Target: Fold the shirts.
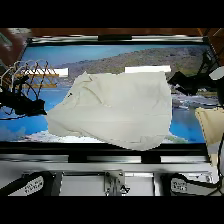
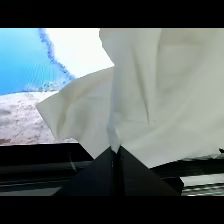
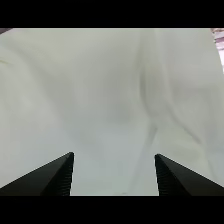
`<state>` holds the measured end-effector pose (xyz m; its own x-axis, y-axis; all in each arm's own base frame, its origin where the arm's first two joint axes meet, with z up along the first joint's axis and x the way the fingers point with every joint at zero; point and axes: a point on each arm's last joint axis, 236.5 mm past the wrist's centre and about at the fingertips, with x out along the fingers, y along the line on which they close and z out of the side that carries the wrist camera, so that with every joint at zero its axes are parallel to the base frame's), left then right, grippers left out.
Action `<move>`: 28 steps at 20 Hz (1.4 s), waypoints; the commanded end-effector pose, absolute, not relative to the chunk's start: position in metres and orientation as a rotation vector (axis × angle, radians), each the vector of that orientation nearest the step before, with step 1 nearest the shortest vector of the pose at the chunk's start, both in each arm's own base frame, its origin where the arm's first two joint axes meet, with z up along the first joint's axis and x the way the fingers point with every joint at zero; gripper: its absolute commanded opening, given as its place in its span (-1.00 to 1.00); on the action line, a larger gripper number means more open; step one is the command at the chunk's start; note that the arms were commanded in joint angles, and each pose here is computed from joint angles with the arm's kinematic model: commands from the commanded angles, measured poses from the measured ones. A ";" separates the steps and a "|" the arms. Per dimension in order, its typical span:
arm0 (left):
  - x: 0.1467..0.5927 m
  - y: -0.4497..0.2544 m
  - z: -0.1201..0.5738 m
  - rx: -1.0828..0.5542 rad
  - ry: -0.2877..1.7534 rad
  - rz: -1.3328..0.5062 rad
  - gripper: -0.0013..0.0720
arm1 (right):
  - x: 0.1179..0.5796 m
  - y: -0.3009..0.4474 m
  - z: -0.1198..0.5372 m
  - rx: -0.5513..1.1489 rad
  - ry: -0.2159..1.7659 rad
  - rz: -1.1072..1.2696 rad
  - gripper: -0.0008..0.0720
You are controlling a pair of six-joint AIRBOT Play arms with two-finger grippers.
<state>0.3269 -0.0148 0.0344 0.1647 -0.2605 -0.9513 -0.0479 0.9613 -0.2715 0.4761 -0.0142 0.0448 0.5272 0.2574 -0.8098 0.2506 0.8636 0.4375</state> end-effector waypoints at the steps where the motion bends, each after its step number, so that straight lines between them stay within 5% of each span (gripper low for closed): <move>1: 0.332 -0.016 0.036 -0.269 1.380 -0.154 -0.83 | 0.476 -0.024 -0.007 0.528 1.147 -0.033 0.76; 8: 0.341 -0.019 0.038 -0.287 1.340 -0.161 -0.83 | 0.476 -0.010 -0.079 0.458 1.275 0.015 0.76; 14: 0.354 -0.026 0.044 -0.325 1.283 -0.178 -0.83 | 0.504 -0.016 -0.080 0.444 1.158 -0.020 0.74; 15: 0.354 -0.027 0.045 -0.330 1.282 -0.181 -0.83 | 0.505 -0.019 -0.080 0.435 1.154 -0.031 0.67; 18: 0.355 -0.027 0.045 -0.331 1.279 -0.182 -0.83 | 0.506 -0.022 -0.079 0.425 1.150 -0.036 -0.78; 23: 0.372 -0.023 0.053 -0.326 1.205 -0.164 -0.83 | 0.497 -0.046 -0.040 0.439 1.148 -0.056 -0.77; 28: 0.421 -0.010 0.106 -0.299 0.974 -0.132 -0.83 | 0.386 -0.069 -0.051 0.587 1.563 -0.116 -0.77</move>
